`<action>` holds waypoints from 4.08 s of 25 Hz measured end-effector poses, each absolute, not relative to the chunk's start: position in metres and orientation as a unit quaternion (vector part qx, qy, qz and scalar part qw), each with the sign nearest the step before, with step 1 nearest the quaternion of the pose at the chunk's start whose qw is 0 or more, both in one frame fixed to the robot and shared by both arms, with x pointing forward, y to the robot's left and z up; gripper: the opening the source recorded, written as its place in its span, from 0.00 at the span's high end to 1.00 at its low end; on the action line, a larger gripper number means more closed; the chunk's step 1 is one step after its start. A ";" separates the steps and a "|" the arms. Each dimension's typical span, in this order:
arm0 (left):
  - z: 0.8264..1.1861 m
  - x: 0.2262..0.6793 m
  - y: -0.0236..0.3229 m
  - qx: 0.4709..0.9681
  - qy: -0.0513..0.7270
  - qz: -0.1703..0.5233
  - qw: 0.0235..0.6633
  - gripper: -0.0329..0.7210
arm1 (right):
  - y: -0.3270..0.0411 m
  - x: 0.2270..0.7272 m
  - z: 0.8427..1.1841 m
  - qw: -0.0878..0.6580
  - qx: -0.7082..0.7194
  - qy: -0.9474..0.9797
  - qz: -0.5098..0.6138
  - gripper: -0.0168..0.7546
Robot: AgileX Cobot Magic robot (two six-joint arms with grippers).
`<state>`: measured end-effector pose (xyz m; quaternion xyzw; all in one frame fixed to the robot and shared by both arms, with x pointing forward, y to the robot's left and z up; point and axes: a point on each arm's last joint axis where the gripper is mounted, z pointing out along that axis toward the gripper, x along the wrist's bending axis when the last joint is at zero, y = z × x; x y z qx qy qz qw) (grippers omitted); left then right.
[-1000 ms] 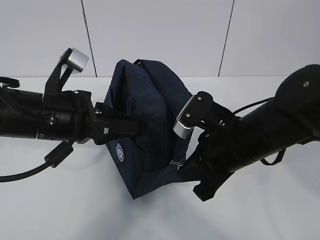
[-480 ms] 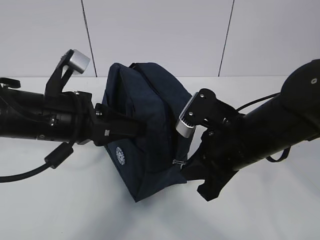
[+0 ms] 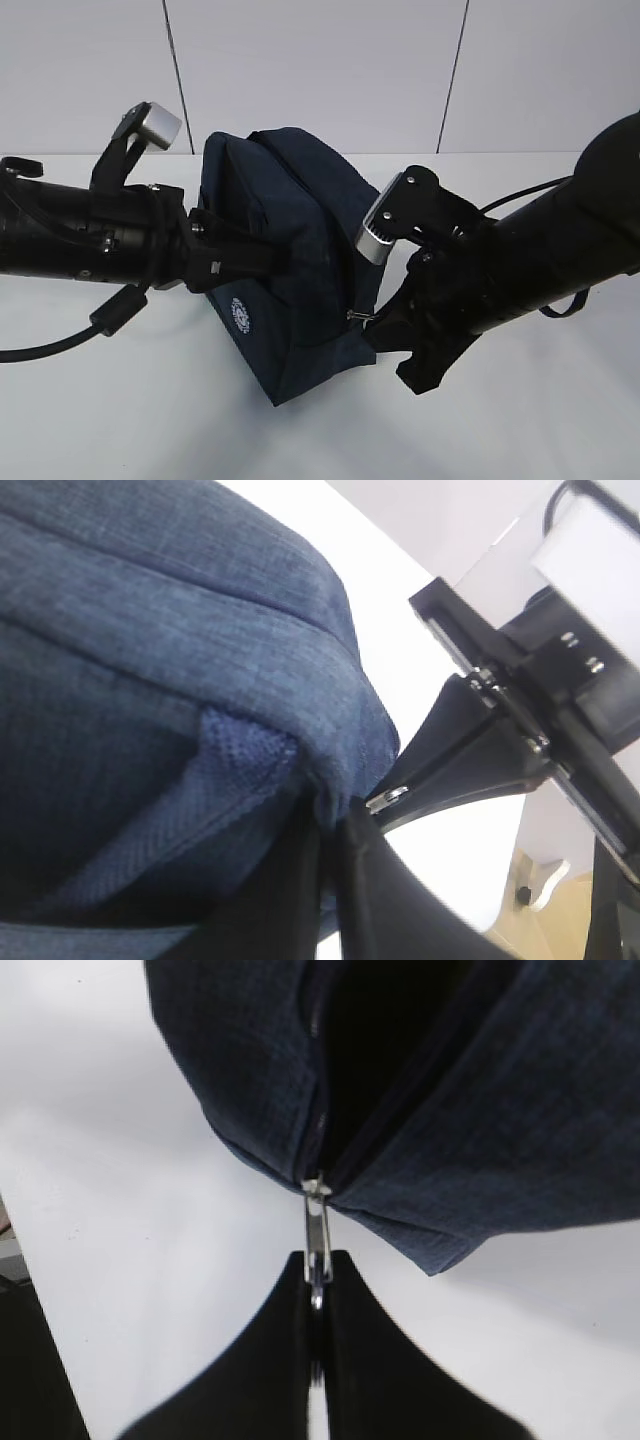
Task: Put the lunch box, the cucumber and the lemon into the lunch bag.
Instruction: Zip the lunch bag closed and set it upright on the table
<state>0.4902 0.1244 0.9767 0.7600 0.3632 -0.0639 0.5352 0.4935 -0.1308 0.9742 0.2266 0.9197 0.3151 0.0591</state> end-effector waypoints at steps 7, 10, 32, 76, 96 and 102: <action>0.976 0.491 0.125 0.761 0.366 -0.060 0.532 0.96 | -0.130 0.493 0.977 0.054 0.248 0.911 0.324 0.97; 0.976 0.491 0.125 0.762 0.366 -0.058 0.531 0.96 | -0.130 0.493 0.986 0.062 0.248 0.907 0.334 0.97; 0.975 0.491 0.125 0.765 0.366 -0.055 0.527 0.96 | -0.123 0.502 1.024 0.079 0.276 0.873 0.395 0.97; 0.978 0.487 0.123 0.762 0.350 -0.075 0.540 0.96 | -0.098 0.551 1.063 0.097 0.331 0.803 0.486 0.97; 0.975 0.485 0.123 0.781 0.330 -0.074 0.525 0.96 | -0.062 0.620 1.049 0.104 0.322 0.797 0.500 0.97; 0.965 0.476 0.127 0.782 0.341 -0.089 0.514 0.96 | -0.052 0.637 1.043 0.104 0.317 0.796 0.506 0.97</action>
